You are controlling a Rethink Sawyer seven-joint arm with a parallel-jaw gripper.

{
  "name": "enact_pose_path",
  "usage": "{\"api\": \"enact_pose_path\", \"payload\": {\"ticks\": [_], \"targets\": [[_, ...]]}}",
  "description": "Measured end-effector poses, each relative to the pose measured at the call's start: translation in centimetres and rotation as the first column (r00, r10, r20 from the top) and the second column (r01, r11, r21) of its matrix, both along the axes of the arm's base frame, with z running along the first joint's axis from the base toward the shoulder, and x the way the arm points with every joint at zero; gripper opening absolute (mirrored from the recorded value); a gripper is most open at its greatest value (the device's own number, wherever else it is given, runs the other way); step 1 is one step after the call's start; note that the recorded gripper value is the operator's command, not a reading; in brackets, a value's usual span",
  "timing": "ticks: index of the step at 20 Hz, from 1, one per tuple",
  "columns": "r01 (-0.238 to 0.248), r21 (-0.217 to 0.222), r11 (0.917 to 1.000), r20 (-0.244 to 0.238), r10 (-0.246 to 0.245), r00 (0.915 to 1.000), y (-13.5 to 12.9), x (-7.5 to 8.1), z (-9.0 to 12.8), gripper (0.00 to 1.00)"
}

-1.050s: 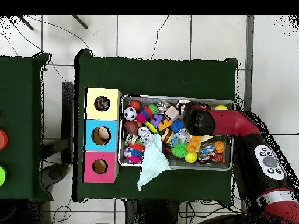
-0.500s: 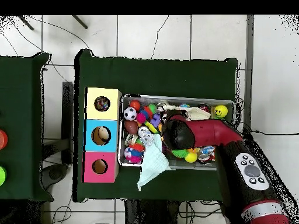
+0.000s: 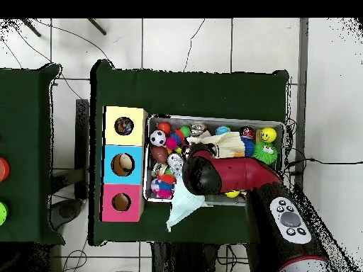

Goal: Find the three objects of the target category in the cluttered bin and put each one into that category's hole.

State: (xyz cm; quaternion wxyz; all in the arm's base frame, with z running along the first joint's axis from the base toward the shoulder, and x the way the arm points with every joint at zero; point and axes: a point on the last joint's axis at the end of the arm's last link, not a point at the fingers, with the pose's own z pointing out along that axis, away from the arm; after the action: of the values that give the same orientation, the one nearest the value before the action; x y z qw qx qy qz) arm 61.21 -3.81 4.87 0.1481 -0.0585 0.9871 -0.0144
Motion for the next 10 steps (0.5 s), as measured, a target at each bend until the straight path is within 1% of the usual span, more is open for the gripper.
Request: {"api": "enact_pose_path", "payload": {"ticks": [1, 6, 8, 9, 10], "targets": [[0.01, 0.001, 0.9999, -0.002, -0.01, 0.9999, 0.3, -0.6, -0.1, 0.0], [0.041, -0.012, 0.9991, 0.0, -0.041, 0.9991, 1.4, -2.0, 0.2, 0.0], [0.064, -0.018, 0.9978, 0.001, -0.064, 0.9979, 2.7, -3.0, 0.6, 0.0], [0.07, -0.018, 0.9974, 0.0, -0.07, 0.9975, 2.9, -3.2, 0.7, 0.0], [0.09, -0.018, 0.9958, 0.001, -0.09, 0.9959, 3.7, -3.7, 1.0, 0.0]]}}
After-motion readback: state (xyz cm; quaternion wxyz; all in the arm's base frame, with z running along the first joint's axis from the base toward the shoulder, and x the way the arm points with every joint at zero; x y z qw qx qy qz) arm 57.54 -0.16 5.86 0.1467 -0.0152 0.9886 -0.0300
